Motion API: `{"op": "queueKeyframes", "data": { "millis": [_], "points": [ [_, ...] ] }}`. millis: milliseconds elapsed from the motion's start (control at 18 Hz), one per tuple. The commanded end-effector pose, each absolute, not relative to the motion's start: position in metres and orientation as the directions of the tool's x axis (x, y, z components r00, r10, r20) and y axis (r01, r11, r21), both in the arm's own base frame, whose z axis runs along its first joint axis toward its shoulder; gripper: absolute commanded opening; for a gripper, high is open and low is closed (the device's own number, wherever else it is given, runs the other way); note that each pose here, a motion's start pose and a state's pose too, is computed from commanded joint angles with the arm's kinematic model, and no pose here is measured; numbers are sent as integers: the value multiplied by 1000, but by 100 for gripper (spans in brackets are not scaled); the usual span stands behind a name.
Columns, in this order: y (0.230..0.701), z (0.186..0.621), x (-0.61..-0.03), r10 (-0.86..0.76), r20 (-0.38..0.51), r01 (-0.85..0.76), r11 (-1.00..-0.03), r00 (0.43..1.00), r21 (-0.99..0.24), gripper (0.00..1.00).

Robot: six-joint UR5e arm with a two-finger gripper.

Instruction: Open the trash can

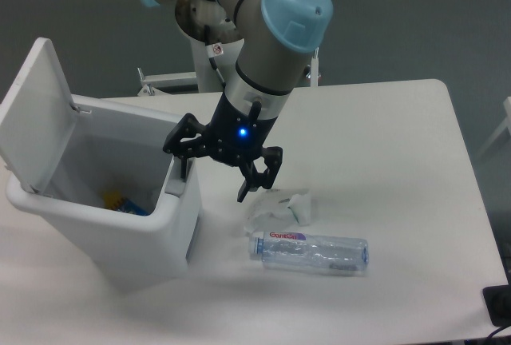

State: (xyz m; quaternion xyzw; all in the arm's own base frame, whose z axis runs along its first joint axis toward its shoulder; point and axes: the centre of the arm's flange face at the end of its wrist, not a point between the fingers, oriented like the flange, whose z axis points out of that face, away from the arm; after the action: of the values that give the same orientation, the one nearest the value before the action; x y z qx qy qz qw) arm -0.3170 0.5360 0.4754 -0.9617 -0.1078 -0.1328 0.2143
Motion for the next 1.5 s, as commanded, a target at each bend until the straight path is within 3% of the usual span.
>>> {"op": "queueKeyframes", "data": {
  "millis": [222, 556, 778, 1056, 1222, 1500],
  "points": [
    [530, 496, -334, 164, 274, 271, -867, 948, -418, 100],
    [496, 503, -412, 241, 197, 306, -839, 950, -449, 100],
    [461, 470, -464, 193, 87, 212, -902, 977, -376, 100],
    [455, 428, -497, 149, 44, 155, -944, 988, -291, 100],
    [421, 397, -528, -3, -20, -6, -987, 1000, -161, 100],
    [382, 375, -563, -8, -40, -12, -996, 999, -85, 100]
  ]
}}
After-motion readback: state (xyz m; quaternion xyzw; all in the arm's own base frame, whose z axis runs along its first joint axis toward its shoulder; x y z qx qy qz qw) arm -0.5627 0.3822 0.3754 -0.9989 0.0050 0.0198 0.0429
